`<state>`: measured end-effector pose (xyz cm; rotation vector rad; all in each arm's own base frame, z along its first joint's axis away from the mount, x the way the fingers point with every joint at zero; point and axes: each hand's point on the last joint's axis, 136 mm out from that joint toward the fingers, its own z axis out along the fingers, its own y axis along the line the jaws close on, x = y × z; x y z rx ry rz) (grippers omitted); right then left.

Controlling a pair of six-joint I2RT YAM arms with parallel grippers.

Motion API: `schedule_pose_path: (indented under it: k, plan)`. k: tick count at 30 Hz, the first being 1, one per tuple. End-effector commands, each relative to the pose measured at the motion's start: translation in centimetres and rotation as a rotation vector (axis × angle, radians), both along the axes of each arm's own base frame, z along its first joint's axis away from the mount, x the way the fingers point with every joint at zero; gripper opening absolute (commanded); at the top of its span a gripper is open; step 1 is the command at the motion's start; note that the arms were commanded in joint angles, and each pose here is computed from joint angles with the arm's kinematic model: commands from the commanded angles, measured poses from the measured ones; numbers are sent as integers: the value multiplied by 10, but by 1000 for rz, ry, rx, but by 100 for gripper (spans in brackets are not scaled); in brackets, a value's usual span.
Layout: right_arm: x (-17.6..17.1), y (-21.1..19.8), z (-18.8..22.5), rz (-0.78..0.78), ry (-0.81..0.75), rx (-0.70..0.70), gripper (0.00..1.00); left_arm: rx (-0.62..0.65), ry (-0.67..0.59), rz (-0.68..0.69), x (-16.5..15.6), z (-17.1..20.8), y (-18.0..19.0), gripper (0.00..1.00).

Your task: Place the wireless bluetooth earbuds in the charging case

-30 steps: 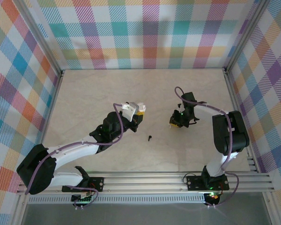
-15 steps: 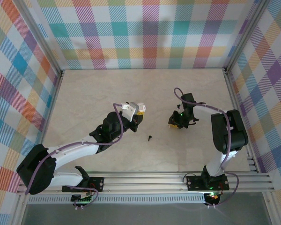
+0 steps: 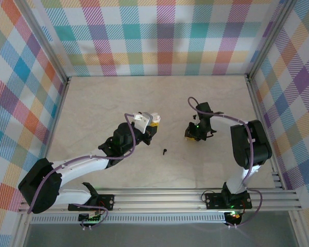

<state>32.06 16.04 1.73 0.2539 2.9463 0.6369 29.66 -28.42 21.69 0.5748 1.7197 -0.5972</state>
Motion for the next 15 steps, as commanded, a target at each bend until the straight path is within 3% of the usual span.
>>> schedule_pose_path:
  k: [1, 7, 15]
  plan:
    - [-22, 4, -14, 67, 59, -56, 20, -28, -14, -5, 1, 14, -1, 0]
    - [-22, 12, -6, 96, 42, -70, 18, -31, -8, -3, 0, 13, 0, 0]
    - [-13, 20, 44, 99, -79, -6, 22, -30, -10, 2, -2, 15, 4, 0]
